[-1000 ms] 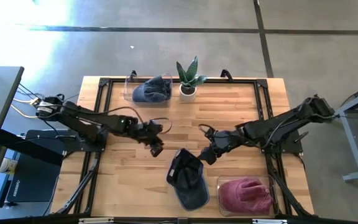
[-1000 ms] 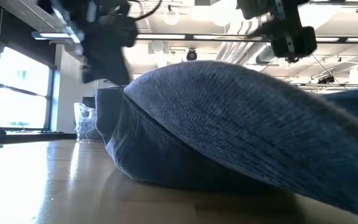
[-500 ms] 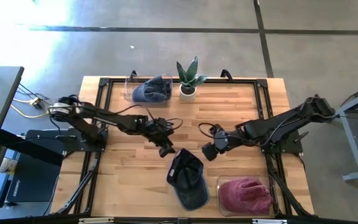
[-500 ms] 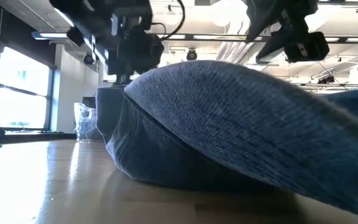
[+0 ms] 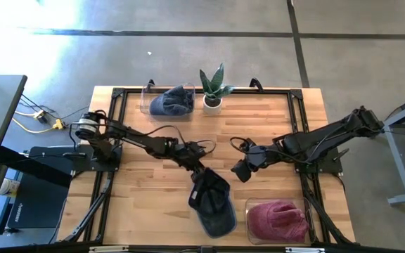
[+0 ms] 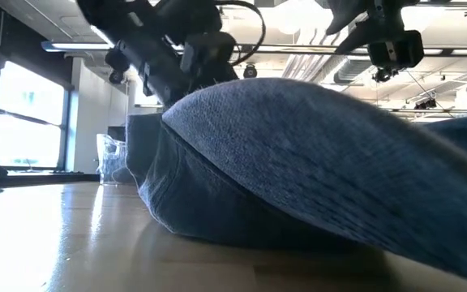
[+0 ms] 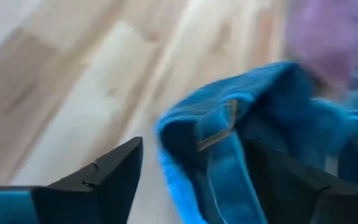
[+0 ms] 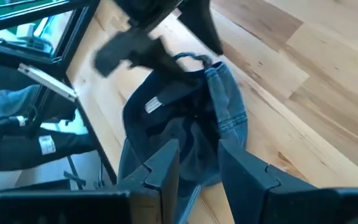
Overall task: Pick & Place hat
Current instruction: Put the blue cap into the top transparent bin
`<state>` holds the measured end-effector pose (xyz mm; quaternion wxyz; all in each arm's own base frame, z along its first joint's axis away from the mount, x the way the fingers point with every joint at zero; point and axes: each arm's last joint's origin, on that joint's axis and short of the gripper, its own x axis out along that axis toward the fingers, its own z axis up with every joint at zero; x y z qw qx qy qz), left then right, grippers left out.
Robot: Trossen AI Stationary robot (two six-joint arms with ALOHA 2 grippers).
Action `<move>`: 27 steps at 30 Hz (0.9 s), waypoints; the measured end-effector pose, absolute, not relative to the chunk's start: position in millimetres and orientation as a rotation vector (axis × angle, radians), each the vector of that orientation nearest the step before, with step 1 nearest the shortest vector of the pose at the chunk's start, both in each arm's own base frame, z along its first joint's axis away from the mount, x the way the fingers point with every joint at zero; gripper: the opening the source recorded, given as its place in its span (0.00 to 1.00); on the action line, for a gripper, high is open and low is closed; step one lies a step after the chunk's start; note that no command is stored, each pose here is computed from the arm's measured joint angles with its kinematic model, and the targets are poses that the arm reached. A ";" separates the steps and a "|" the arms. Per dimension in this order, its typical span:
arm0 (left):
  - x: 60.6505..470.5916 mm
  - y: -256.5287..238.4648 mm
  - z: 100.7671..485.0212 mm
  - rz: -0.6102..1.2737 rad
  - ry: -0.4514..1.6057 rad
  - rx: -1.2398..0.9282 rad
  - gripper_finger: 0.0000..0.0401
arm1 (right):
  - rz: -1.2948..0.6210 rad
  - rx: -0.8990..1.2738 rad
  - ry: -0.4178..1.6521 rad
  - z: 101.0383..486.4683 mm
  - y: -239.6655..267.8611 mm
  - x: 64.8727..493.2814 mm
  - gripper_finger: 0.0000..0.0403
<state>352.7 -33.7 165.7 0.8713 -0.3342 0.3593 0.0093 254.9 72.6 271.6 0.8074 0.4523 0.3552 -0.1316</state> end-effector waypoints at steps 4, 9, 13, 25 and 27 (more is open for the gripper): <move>357.6 -29.6 176.1 0.161 0.810 -0.646 0.52 | -0.253 0.941 0.749 278.9 70.8 248.3 0.25; 368.5 -24.2 215.2 0.243 0.890 -0.465 0.19 | -0.211 0.904 0.707 295.7 65.5 231.3 0.24; 375.8 -16.3 267.2 0.263 0.919 -0.348 0.03 | -0.204 0.827 0.638 310.7 58.6 213.5 0.23; 330.4 76.7 289.7 0.664 1.245 -0.638 0.03 | -0.336 0.560 0.486 331.8 39.6 174.9 0.22; 316.6 70.2 277.9 0.726 1.398 -0.647 0.02 | -0.326 0.531 0.492 332.3 39.2 173.1 0.22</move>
